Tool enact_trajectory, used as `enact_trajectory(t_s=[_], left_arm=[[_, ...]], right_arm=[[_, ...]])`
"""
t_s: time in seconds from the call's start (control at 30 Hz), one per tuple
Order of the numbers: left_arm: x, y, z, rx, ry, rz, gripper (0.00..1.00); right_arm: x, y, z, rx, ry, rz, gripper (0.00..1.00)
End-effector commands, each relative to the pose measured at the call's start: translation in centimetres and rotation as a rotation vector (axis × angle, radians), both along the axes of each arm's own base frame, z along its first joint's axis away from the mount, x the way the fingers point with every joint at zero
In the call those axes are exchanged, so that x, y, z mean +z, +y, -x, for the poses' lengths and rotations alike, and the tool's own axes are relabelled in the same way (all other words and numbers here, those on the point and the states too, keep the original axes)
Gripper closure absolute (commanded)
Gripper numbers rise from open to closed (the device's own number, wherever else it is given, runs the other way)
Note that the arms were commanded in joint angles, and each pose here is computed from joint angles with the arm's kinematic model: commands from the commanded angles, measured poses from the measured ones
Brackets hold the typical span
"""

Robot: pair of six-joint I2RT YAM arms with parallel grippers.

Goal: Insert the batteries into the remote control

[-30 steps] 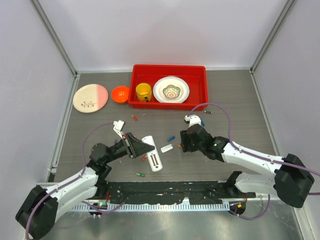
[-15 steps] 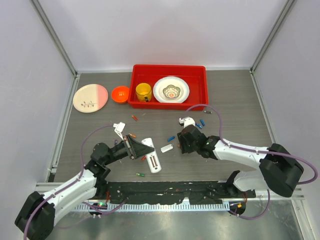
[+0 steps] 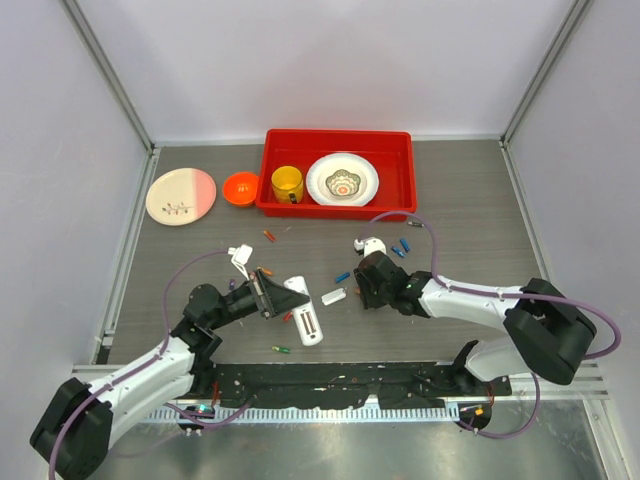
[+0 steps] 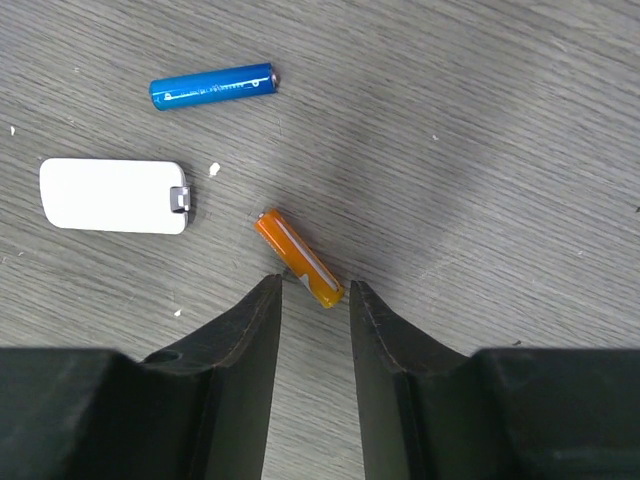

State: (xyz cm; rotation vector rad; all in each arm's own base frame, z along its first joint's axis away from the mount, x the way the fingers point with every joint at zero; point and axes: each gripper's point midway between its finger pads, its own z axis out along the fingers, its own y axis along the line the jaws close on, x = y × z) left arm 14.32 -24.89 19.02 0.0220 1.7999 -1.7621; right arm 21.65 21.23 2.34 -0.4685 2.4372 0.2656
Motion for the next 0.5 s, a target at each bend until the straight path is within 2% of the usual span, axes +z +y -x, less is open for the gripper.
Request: enact_trajectory(t_s=[0.0,0.33,0.43,0.47], left_arm=[[1.06,-0.17,-0.03,-0.011,-0.053,0.013,1.00],[0.91,-0.39,-0.16,-0.019,-0.051,0.002,1.00],[0.71,-0.41,-0.16,-0.021,-0.047,-0.001,1.00],[0.71,-0.41,-0.20,-0.019,-0.047,-0.001,1.00]], right_arm=[[0.18,0.51,-0.34,-0.011,-0.013,-0.019,0.64],[-0.32,0.06,-0.09,-0.066,-0.002,-0.035,0.81],[-0.39,0.03,-0.13,-0.069,-0.003,-0.033,0.80],[-0.39,-0.01,-0.17,-0.070,-0.004,-0.030,0.75]])
